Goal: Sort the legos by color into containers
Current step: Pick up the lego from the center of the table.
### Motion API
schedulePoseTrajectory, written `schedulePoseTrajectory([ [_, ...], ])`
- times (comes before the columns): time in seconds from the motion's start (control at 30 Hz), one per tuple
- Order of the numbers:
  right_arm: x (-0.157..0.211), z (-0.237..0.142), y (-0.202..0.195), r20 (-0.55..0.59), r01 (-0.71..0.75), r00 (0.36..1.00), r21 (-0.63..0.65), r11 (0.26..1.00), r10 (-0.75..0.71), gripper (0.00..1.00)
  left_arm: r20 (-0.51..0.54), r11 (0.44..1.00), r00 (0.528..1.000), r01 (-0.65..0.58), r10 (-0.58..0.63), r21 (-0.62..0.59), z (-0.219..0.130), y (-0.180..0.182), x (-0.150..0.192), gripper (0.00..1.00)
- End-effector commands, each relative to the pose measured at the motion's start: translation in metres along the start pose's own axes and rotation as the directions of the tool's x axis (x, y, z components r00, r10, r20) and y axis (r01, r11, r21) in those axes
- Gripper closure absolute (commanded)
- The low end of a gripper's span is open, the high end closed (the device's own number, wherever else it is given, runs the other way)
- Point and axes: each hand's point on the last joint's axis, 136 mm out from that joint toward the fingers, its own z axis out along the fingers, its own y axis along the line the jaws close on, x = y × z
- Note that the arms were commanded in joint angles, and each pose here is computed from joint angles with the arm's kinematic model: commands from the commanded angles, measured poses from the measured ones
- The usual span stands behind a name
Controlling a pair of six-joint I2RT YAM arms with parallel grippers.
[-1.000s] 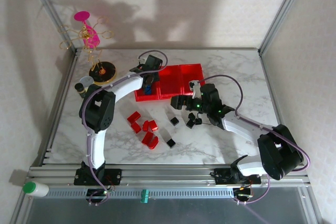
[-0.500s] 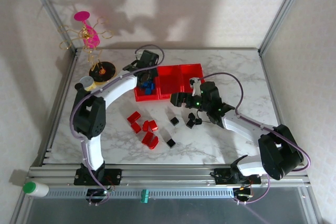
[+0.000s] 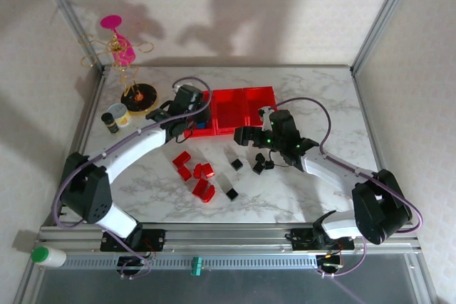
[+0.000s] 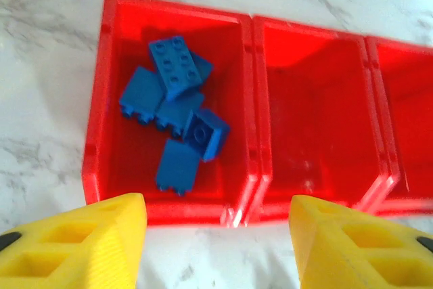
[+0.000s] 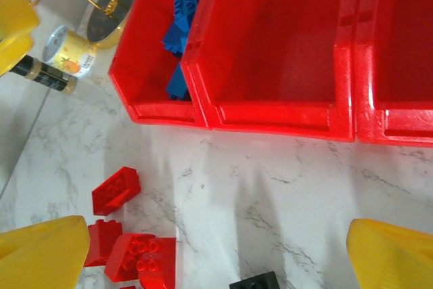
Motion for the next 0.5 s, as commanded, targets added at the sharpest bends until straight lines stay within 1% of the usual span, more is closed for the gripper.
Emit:
schedulePoseTrajectory([
  [0.0,0.007,0.003,-0.004,-0.045,0.037,0.998,0.067,0.997,-0.034,0.05,0.010,0.997,1.000,0.014,-0.015,0.076,-0.023,-0.012,0.010,0.39],
  [0.1,0.021,0.008,-0.001,-0.101,0.079,0.992,0.085,0.993,-0.071,0.10,0.003,0.994,1.000,0.016,-0.016,0.105,-0.035,-0.015,0.025,0.36],
  [0.23,0.045,0.017,0.003,-0.192,0.172,0.970,0.111,0.979,-0.148,0.15,-0.004,0.993,1.000,0.020,-0.019,0.114,-0.047,-0.011,0.042,0.30],
  [0.27,0.053,0.020,0.003,-0.219,0.198,0.961,0.124,0.972,-0.168,0.16,-0.005,0.993,1.000,0.024,-0.024,0.112,-0.049,-0.008,0.046,0.28],
  [0.37,0.073,0.027,-0.009,-0.292,0.255,0.937,0.188,0.948,-0.194,0.23,-0.009,0.996,0.999,0.043,-0.042,0.080,-0.053,0.005,0.053,0.21],
  [0.47,0.088,0.031,-0.014,-0.340,0.307,0.914,0.223,0.925,-0.222,0.25,-0.011,0.994,0.998,0.070,-0.070,0.083,-0.059,0.012,0.058,0.14],
])
